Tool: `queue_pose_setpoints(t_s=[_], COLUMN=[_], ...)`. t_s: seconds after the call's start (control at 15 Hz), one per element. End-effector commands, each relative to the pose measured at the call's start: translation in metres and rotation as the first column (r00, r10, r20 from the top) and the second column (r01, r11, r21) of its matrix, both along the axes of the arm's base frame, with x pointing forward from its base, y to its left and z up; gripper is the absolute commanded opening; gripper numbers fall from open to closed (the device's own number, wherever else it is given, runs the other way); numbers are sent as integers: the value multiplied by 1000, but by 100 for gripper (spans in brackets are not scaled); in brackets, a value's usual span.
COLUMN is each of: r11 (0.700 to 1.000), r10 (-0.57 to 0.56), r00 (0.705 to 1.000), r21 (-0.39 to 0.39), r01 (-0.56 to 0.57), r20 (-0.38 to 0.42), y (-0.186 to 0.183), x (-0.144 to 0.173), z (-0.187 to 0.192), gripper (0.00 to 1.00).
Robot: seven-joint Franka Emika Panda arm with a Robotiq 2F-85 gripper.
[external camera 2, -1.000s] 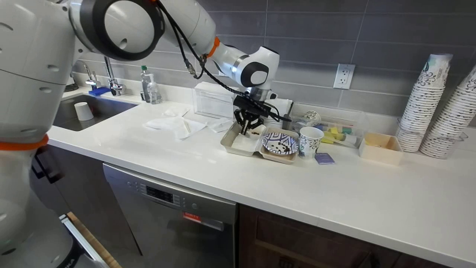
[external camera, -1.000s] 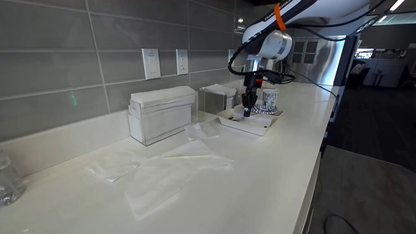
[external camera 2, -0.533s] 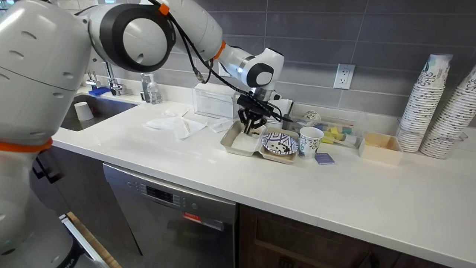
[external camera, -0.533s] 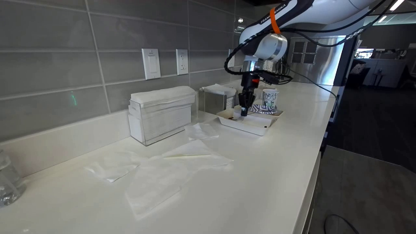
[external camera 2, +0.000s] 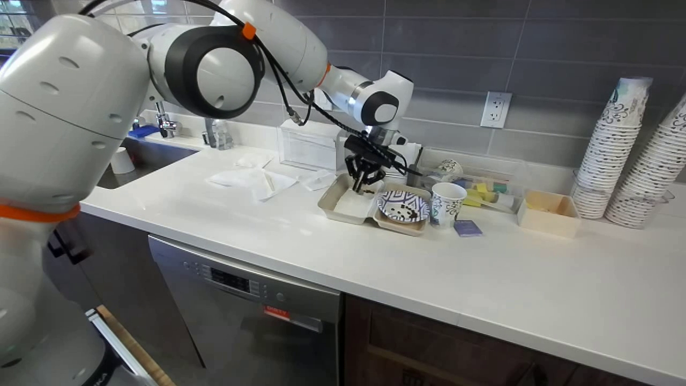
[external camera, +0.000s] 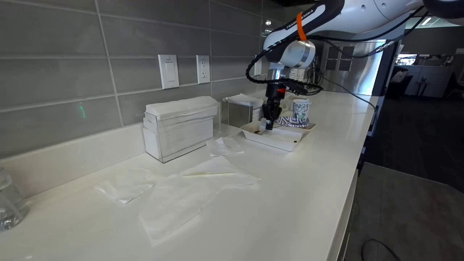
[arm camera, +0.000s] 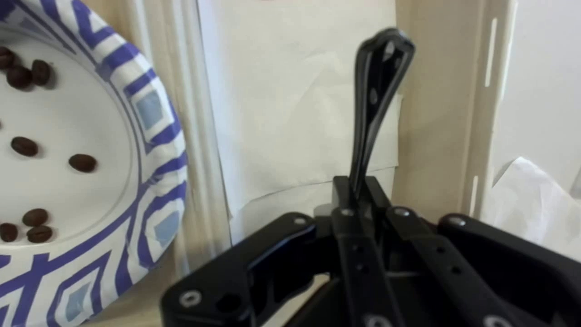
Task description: Pick up the spoon from the left side of the take away pack, scoop some of the contents on the same side of the take away pack, place them in the mug and place the spoon in the bowl
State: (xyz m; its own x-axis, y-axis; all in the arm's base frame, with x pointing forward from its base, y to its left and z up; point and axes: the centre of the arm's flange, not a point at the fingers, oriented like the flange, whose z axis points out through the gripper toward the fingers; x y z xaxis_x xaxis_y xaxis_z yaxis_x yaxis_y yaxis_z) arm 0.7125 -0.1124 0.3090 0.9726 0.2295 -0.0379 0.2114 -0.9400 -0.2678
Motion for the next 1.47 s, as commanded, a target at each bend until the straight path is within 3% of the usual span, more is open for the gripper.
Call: queue_pose_setpoints(t_s=[0.0, 1.4], r11=[999, 955], r10=[-48, -295], r00=[998, 951], r21=[20, -11], r01=[49, 295], r20=[-36, -88], y=[-5, -39], x=[16, 13], z=[-4, -8], gripper=[2, 2])
